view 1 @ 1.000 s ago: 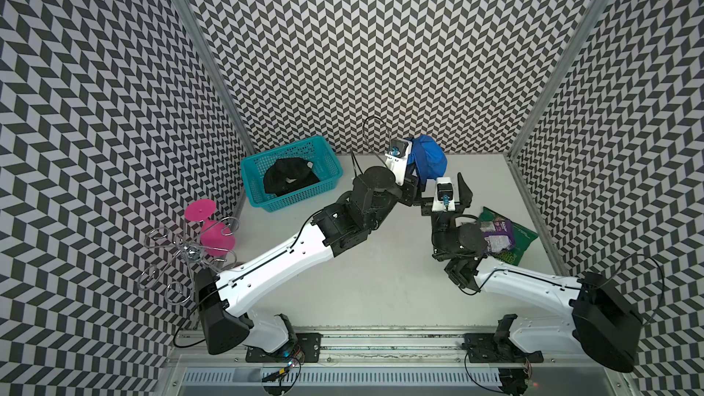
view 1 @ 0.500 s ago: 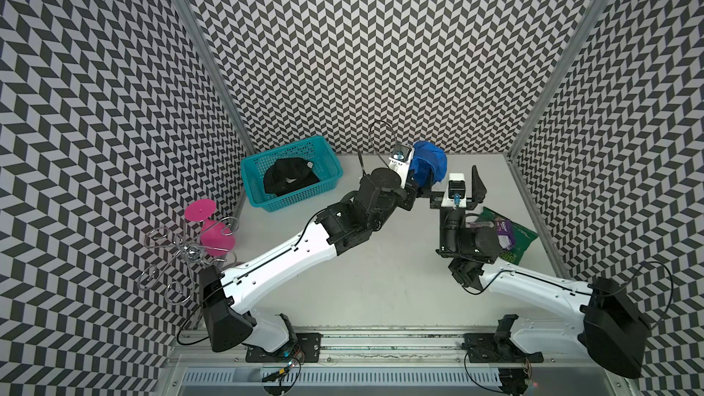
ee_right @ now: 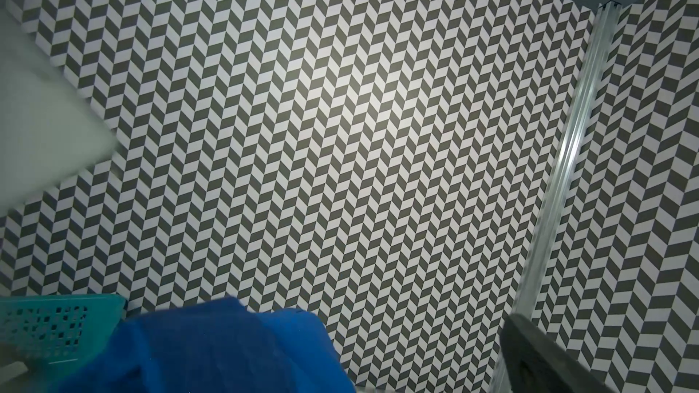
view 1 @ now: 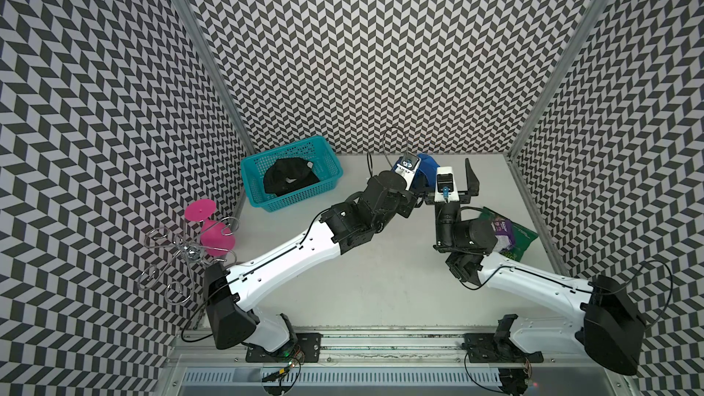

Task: Turn the baseball cap inside out
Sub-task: Turn over the baseball cap.

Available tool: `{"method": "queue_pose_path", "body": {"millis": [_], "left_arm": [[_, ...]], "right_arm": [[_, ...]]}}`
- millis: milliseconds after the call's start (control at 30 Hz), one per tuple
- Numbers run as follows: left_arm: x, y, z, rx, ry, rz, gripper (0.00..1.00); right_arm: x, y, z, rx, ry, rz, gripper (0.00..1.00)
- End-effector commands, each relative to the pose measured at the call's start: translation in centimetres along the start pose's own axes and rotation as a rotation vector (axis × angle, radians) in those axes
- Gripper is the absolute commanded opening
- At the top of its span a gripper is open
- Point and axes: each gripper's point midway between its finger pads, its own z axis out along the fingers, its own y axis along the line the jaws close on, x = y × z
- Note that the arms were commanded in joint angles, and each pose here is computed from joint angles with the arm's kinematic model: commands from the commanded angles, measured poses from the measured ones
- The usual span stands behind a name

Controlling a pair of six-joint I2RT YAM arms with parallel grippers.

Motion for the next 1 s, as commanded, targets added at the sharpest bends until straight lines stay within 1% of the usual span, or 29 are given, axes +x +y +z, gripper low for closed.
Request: {"method": "queue_pose_path", "body": {"millis": [0, 133, 200, 333, 367, 433, 467, 533, 600, 700, 800, 867, 967], "left_arm": [[-1.5, 0.3, -0.7, -0.015, -0.038, 0.031, 0.00], [-1.0, 0.3, -0.6, -0.012, -0.022, 0.100, 0.00], [-0.6, 0.4, -0.6, -0.016, -0.006, 0.134, 0.00], [0.5, 1.1, -0.7, -0.023, 0.036, 0.186, 0.00], [0.8, 1.5, -0.7, -0.029, 0.046, 0.194, 0.00], [1.5, 2.6, -0.7, -0.045, 0.068, 0.204, 0.00], [1.9, 3.1, -0.8, -0.046, 0.077, 0.209, 0.00], [2.7, 3.9, -0.8, -0.031, 0.090, 0.234, 0.00], [3.5, 4.8, -0.7, -0.022, 0.106, 0.251, 0.01], [4.5, 5.1, -0.7, 0.047, 0.124, 0.282, 0.07], [5.0, 5.2, -0.5, 0.088, 0.128, 0.294, 0.10], [5.1, 5.4, -0.3, 0.113, 0.126, 0.283, 0.11], [5.2, 5.2, -0.1, 0.185, 0.107, 0.262, 0.14]], "right_arm": [[-0.7, 0.6, -0.1, -0.053, -0.004, 0.002, 0.96], [-0.5, 1.4, -0.4, -0.116, 0.007, -0.035, 0.71], [-0.3, 1.8, -0.5, -0.151, 0.018, -0.058, 0.54], [0.2, 2.2, -0.5, -0.191, 0.053, -0.070, 0.25], [0.3, 2.7, -0.5, -0.226, 0.065, -0.074, 0.17], [0.6, 4.1, -0.5, -0.349, 0.103, -0.064, 0.03], [0.7, 4.6, -0.5, -0.412, 0.124, -0.043, 0.00], [0.9, 6.0, -1.0, -0.575, 0.164, 0.011, 0.00], [0.7, 7.3, -2.2, -0.774, 0.193, 0.076, 0.00], [0.3, 8.5, -4.6, -1.020, 0.230, 0.187, 0.00], [-0.3, 8.9, -6.6, -1.170, 0.271, 0.272, 0.00], [-0.7, 9.0, -7.6, -1.246, 0.301, 0.320, 0.00], [-1.6, 9.2, -9.2, -1.378, 0.351, 0.402, 0.00]]}}
